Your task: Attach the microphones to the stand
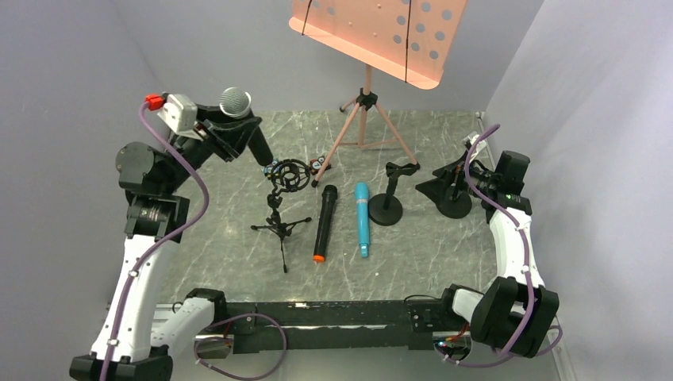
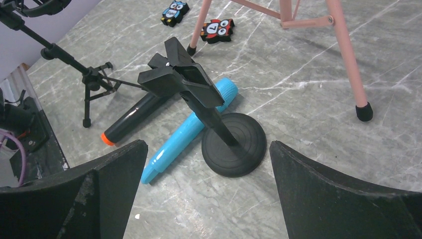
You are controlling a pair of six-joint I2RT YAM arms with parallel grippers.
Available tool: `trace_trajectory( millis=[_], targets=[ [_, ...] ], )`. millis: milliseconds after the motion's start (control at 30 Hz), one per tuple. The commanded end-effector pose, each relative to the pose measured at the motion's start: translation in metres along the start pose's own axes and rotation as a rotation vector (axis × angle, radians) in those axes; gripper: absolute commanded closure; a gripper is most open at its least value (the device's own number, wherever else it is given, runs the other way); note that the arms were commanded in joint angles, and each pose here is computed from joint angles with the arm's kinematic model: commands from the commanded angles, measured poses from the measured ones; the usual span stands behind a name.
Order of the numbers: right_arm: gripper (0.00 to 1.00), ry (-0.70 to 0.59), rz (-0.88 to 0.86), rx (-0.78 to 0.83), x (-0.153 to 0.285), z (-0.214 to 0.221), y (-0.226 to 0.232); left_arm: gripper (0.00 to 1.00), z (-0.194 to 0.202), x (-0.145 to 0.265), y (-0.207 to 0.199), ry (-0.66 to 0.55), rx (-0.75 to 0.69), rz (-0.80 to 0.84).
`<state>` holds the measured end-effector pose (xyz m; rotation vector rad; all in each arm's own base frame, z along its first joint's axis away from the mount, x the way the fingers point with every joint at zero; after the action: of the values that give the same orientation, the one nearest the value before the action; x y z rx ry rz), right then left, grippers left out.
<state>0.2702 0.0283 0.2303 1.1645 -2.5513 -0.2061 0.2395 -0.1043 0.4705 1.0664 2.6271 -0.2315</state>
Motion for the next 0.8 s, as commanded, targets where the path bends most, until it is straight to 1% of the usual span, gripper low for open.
trace_trajectory(
  millis=[0,233,367,767],
  targets=[
    [0.00,-0.022,-0.004,0.074,-0.001,-0.012,-0.002,1.00,-0.015,-0.015,-0.017,-0.086,-0.017,0.064],
    [0.00,-0.018,-0.005,0.070,-0.001,-0.011,-0.003,1.00,0.006,-0.030,-0.022,-0.068,0.031,0.097],
    [0.00,-0.017,-0.004,0.070,-0.001,-0.011,-0.003,1.00,0.021,-0.037,-0.023,-0.038,0.048,0.104],
    [0.00,-0.017,-0.003,0.075,-0.001,-0.012,-0.003,1.00,0.054,-0.043,-0.016,0.043,0.064,0.095]
  ],
)
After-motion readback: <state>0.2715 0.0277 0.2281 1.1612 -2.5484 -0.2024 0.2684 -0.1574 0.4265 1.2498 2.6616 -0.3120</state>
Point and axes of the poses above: each gripper's point midway between its finger pads, its own x axis back along the fingers, its own y axis along the line the jaws close on, z = x × y, the point moved 5 cm from there along x, back along the fingers, and after that the axes turned 3 degrees about x, right-handed, at the moved point
